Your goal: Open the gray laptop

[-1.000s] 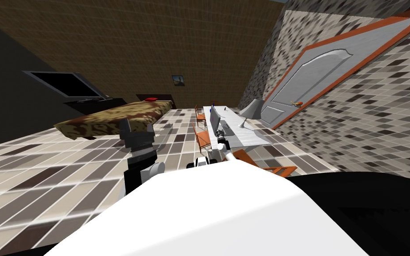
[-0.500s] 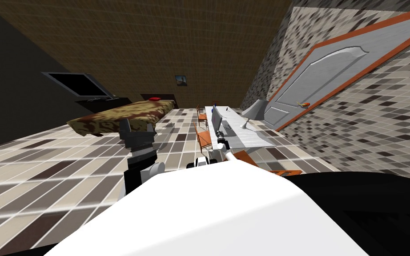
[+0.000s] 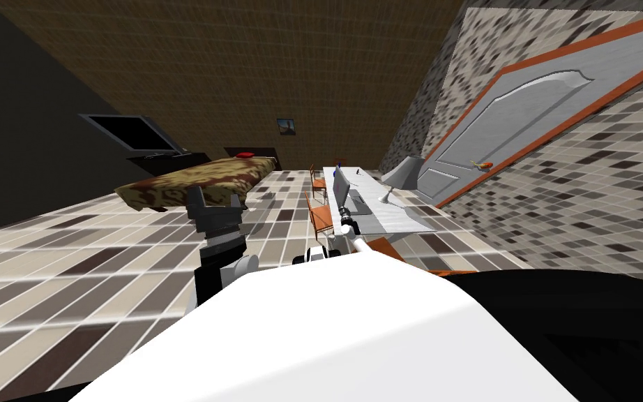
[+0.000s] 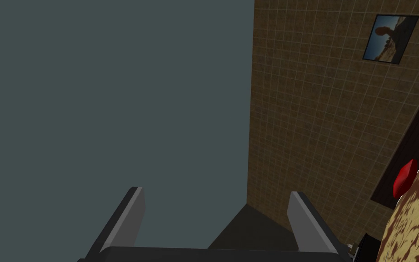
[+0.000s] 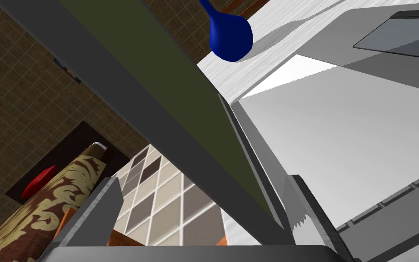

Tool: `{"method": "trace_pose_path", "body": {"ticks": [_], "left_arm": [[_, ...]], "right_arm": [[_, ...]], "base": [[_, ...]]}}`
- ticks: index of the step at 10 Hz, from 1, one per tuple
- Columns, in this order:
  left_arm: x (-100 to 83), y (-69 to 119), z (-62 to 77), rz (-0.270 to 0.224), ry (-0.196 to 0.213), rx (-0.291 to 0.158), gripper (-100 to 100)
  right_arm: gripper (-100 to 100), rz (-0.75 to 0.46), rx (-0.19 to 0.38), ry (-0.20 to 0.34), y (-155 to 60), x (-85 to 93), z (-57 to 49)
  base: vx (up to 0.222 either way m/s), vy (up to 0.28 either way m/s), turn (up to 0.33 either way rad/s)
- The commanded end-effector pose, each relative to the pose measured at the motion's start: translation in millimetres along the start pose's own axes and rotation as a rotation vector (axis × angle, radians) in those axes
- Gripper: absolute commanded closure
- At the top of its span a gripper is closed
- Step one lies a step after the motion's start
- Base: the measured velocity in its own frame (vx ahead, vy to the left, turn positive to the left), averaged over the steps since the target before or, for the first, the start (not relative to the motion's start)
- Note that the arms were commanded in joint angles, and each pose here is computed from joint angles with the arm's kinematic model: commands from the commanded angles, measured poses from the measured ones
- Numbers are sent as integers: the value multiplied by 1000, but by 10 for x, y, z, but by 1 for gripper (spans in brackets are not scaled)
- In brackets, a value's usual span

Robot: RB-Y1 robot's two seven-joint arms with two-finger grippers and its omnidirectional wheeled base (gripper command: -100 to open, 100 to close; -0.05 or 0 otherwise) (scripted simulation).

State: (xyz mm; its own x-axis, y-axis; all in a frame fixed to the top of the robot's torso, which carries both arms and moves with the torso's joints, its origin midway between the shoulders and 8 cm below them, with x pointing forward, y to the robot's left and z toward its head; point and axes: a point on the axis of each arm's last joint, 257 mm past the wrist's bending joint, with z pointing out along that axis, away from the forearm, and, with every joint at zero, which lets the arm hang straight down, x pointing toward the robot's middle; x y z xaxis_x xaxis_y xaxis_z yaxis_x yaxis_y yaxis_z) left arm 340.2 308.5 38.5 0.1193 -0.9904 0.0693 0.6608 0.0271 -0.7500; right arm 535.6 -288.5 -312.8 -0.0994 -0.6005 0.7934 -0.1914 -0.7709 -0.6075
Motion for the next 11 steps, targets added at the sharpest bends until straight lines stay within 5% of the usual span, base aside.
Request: {"method": "trace_pose_path", "body": {"ticks": [1, 11], "left_arm": [[0, 0, 0, 0, 0, 0, 0], [0, 0, 0, 0, 0, 0, 0]], "right_arm": [[100, 40, -9, 2, 72, 48, 0], [100, 356, -72, 26, 597, 435, -25]], "base": [[-7, -4, 86], [-16, -24, 76]]}}
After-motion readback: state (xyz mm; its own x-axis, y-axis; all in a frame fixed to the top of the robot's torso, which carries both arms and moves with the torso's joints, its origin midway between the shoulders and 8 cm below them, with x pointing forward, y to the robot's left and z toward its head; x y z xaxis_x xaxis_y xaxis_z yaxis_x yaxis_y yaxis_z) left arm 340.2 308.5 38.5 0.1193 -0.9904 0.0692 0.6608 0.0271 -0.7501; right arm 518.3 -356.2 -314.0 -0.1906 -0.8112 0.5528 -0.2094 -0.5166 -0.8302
